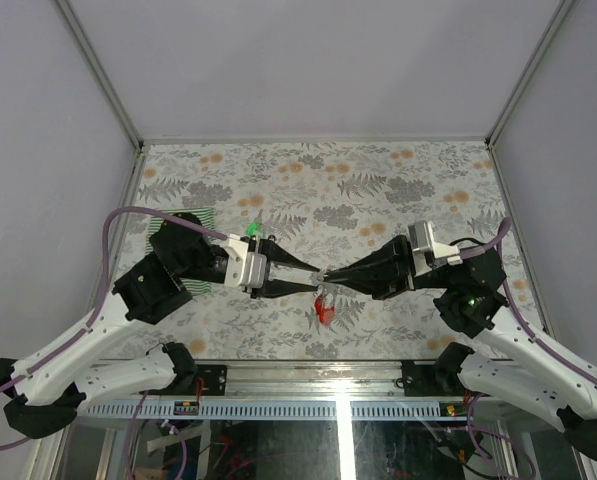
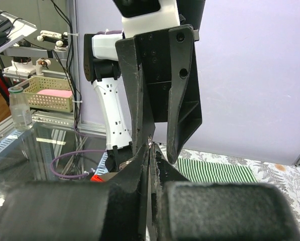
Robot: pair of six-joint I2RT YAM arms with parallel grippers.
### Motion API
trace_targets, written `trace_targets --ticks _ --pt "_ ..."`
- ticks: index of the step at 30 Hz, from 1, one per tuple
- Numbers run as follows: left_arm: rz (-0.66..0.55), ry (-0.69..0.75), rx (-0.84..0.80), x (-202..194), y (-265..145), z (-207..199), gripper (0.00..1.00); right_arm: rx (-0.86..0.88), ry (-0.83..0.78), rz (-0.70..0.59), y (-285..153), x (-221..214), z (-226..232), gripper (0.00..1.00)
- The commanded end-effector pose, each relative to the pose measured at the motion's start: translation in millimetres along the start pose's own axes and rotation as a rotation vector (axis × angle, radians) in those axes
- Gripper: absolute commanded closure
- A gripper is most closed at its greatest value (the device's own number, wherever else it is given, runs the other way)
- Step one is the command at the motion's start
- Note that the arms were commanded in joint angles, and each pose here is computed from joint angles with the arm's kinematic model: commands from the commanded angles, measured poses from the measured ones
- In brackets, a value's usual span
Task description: Put the keys on the keyring
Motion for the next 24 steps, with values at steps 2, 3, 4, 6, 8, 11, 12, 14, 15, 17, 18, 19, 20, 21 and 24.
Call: trace_targets --ticks 2,3,4,6,8,11,12,14,15,17,18,19,20,21,24 --pt "-0.116 0.059 0.058 19.6 0.5 6.8 0.7 -0.007 -0.072 -0.087 3.4 21.2 -0.1 1.0" --pt "-0.118 0.06 0.056 20.1 0.6 6.7 0.71 -0.006 -0.073 -0.083 3.3 20.7 -0.2 1.0" --pt "-0.121 0.064 0.053 20.8 0.6 6.6 0.71 -0.006 -0.072 -0.08 3.1 20.5 -0.1 1.0" --pt "-0.127 0.067 0.048 22.0 0.4 6.1 0.71 -0.006 -0.073 -0.075 3.0 20.3 -0.1 1.0" --pt "-0.132 0.067 0.039 22.8 0.5 5.3 0.71 -0.007 -0.077 -0.072 2.7 20.4 -0.1 1.0" --pt "-0.131 0.064 0.031 21.9 1.5 5.2 0.75 -0.006 -0.081 -0.073 2.7 21.1 -0.1 1.0" --pt "-0.129 0.062 0.031 21.4 1.5 5.2 0.77 -0.004 -0.083 -0.076 2.9 22.0 0.1 1.0" --pt "-0.123 0.056 0.031 19.4 2.2 5.8 0.81 -0.001 -0.083 -0.077 2.9 22.5 0.2 1.0" --pt "-0.121 0.055 0.031 18.7 2.5 6.0 0.82 -0.001 -0.083 -0.079 3.0 23.1 0.3 1.0" --pt "-0.115 0.054 0.032 18.4 2.5 6.3 0.84 -0.001 -0.086 -0.083 3.0 23.6 0.4 1.0" --pt "-0.111 0.051 0.031 18.1 2.5 6.2 0.84 -0.001 -0.088 -0.085 2.9 24.5 0.8 1.0" --pt "-0.107 0.048 0.033 17.4 2.7 6.7 0.85 -0.002 -0.088 -0.085 2.9 24.4 0.6 1.0" --pt "-0.103 0.044 0.032 16.6 3.1 6.8 0.88 0.0 -0.09 -0.086 2.9 25.0 0.8 1.0" --pt "-0.101 0.041 0.031 16.8 3.4 7.1 0.95 0.001 -0.09 -0.086 2.8 25.1 0.8 1.0" --pt "-0.076 0.023 0.036 16.6 4.3 9.2 1.0 0.006 -0.093 -0.08 2.6 25.2 0.9 1.0"
Point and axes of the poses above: each gripper's point midway between its finger pads, its own y axis out along the fingers, its own z axis along the line the jaws close on, x = y × z, the point moved 10 cm from there along -y, back along the fingers, and after that the axes turned 7 degrees about -y, right-handed, at the moved point
